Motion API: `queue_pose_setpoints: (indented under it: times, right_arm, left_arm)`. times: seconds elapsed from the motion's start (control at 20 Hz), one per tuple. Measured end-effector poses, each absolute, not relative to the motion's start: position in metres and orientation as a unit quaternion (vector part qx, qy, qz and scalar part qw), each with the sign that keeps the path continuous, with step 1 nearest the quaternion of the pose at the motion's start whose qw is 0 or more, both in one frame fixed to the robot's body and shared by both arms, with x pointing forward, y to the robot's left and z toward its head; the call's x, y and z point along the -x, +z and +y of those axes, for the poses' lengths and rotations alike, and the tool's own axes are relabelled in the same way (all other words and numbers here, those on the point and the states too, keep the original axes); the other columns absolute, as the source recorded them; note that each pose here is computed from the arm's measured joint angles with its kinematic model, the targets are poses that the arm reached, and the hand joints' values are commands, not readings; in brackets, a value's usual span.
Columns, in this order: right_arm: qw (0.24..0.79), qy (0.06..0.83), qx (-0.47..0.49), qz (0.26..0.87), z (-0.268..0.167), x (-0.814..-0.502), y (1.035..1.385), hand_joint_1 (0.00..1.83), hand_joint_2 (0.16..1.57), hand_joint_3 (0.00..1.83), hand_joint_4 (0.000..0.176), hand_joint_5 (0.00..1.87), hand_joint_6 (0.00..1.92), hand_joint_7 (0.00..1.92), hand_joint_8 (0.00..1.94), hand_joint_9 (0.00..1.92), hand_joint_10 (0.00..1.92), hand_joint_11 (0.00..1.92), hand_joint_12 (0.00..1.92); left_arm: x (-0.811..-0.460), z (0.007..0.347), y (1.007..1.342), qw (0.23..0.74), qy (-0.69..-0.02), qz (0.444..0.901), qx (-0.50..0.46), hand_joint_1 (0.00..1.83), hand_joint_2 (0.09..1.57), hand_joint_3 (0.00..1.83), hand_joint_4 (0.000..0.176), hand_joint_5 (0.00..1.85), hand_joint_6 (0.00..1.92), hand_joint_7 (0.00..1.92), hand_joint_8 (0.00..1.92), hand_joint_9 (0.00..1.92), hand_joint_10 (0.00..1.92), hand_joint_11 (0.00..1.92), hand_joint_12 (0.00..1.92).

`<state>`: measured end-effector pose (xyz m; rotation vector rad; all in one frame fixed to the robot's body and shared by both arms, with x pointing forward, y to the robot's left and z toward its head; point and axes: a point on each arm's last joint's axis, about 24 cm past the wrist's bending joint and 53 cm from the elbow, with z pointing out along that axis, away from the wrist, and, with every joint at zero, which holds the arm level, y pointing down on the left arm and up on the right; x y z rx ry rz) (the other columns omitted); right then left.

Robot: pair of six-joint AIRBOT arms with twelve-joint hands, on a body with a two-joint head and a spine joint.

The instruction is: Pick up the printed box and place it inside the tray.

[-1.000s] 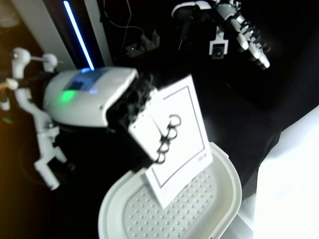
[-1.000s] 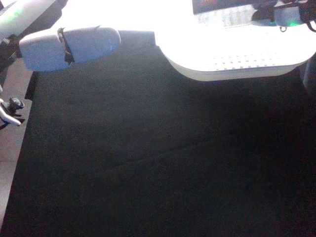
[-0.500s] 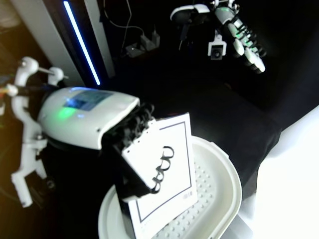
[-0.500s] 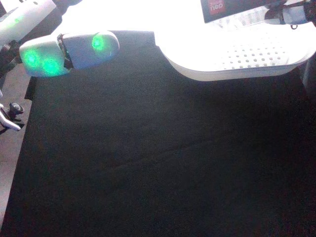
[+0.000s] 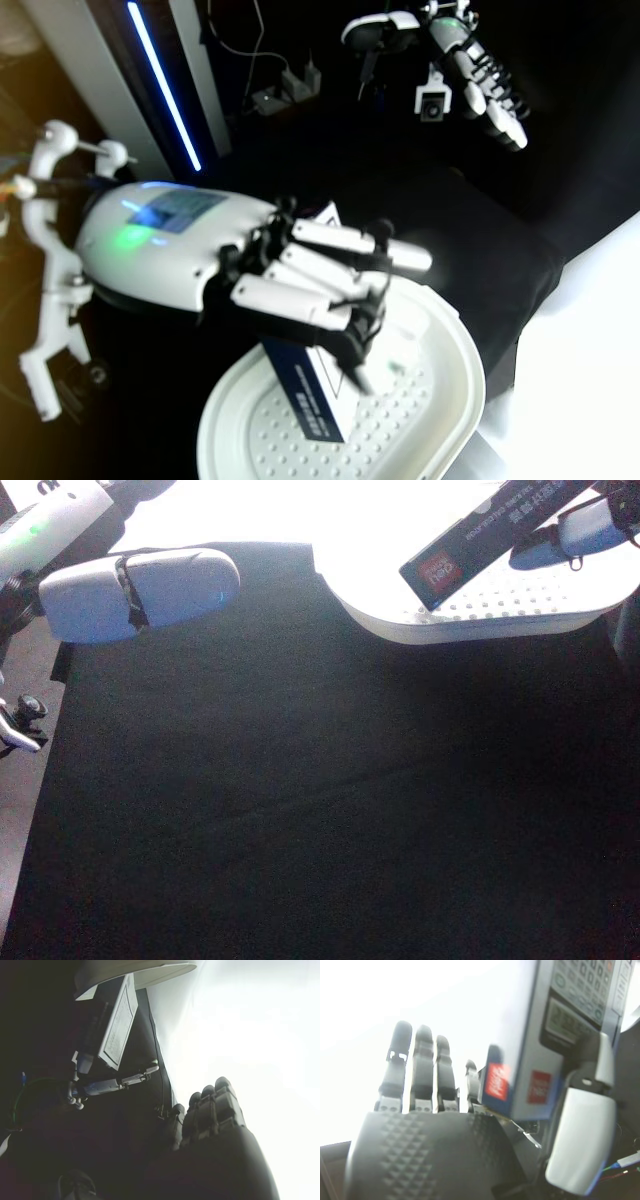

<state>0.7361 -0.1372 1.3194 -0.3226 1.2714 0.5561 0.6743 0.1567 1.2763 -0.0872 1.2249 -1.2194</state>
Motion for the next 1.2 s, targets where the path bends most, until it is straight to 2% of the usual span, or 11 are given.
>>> queue_pose_setpoints:
  times: [0.1, 0.25, 0.3, 0.4, 0.5, 0.55, 0.65, 0.95, 1.0, 1.2]
  right_arm:
    - [0.757, 0.255, 0.148, 0.584, -0.137, -0.736, 1.319, 0.71, 0.66, 0.00, 0.176, 0.00, 0.00, 0.00, 0.00, 0.00, 0.00, 0.00, 0.15]
    - [0.756, 0.257, 0.109, 0.592, -0.155, -0.748, 1.320, 0.69, 0.64, 0.00, 0.176, 0.00, 0.00, 0.00, 0.00, 0.00, 0.00, 0.00, 0.30]
    - [0.757, 0.257, 0.099, 0.593, -0.160, -0.750, 1.320, 0.67, 0.63, 0.00, 0.176, 0.00, 0.00, 0.00, 0.00, 0.00, 0.00, 0.00, 0.10]
    - [0.760, 0.258, 0.076, 0.591, -0.176, -0.752, 1.325, 0.72, 0.58, 0.00, 0.176, 0.00, 0.00, 0.00, 0.00, 0.00, 0.00, 0.00, 0.00]
    - [0.770, 0.265, 0.043, 0.578, -0.193, -0.753, 1.335, 0.79, 0.59, 0.00, 0.176, 0.00, 0.00, 0.00, 0.00, 0.00, 0.00, 0.00, 0.00]
    - [0.773, 0.266, 0.037, 0.575, -0.197, -0.753, 1.337, 0.76, 0.60, 0.00, 0.176, 0.00, 0.00, 0.00, 0.00, 0.00, 0.00, 0.00, 0.00]
    - [0.777, 0.267, 0.022, 0.570, -0.206, -0.754, 1.341, 0.74, 0.61, 0.00, 0.176, 0.00, 0.00, 0.00, 0.00, 0.00, 0.00, 0.00, 0.00]
    - [0.779, 0.271, 0.034, 0.565, -0.198, -0.748, 1.343, 0.69, 0.65, 0.01, 0.176, 0.00, 0.00, 0.00, 0.00, 0.00, 0.00, 0.00, 0.00]
    - [0.779, 0.271, 0.038, 0.565, -0.195, -0.747, 1.343, 0.71, 0.65, 0.01, 0.176, 0.00, 0.00, 0.00, 0.00, 0.00, 0.00, 0.00, 0.00]
    - [0.778, 0.273, 0.046, 0.564, -0.190, -0.744, 1.343, 0.74, 0.65, 0.01, 0.176, 0.00, 0.00, 0.00, 0.00, 0.00, 0.00, 0.00, 0.00]
  left_arm:
    - [-0.674, 0.157, 1.276, 0.648, -0.536, 0.539, 0.038, 0.00, 0.69, 0.00, 0.101, 0.00, 0.00, 0.00, 0.00, 0.00, 0.00, 0.00, 0.00]
    - [-0.674, 0.157, 1.277, 0.649, -0.537, 0.538, 0.038, 0.01, 0.68, 0.00, 0.093, 0.00, 0.00, 0.00, 0.00, 0.00, 0.00, 0.00, 0.00]
    - [-0.674, 0.157, 1.276, 0.649, -0.537, 0.538, 0.038, 0.00, 0.68, 0.00, 0.087, 0.00, 0.00, 0.00, 0.00, 0.00, 0.00, 0.00, 0.00]
    - [-0.675, 0.158, 1.274, 0.647, -0.535, 0.542, 0.041, 0.00, 0.69, 0.00, 0.081, 0.00, 0.00, 0.00, 0.00, 0.00, 0.00, 0.00, 0.00]
    - [-0.674, 0.158, 1.274, 0.646, -0.538, 0.540, 0.042, 0.00, 0.69, 0.00, 0.080, 0.00, 0.00, 0.00, 0.00, 0.00, 0.00, 0.00, 0.00]
    - [-0.674, 0.158, 1.274, 0.646, -0.538, 0.540, 0.042, 0.00, 0.70, 0.00, 0.083, 0.00, 0.00, 0.00, 0.00, 0.00, 0.00, 0.00, 0.00]
    - [-0.674, 0.158, 1.274, 0.646, -0.538, 0.540, 0.042, 0.00, 0.70, 0.00, 0.075, 0.00, 0.00, 0.00, 0.00, 0.00, 0.00, 0.00, 0.00]
    - [-0.675, 0.157, 1.271, 0.643, -0.539, 0.542, 0.046, 0.00, 0.72, 0.01, 0.073, 0.00, 0.00, 0.00, 0.00, 0.00, 0.00, 0.00, 0.00]
    - [-0.675, 0.157, 1.271, 0.642, -0.539, 0.543, 0.045, 0.00, 0.71, 0.01, 0.067, 0.00, 0.00, 0.00, 0.00, 0.00, 0.00, 0.00, 0.00]
    - [-0.675, 0.157, 1.271, 0.643, -0.539, 0.543, 0.046, 0.00, 0.71, 0.01, 0.083, 0.00, 0.00, 0.00, 0.00, 0.00, 0.00, 0.00, 0.00]
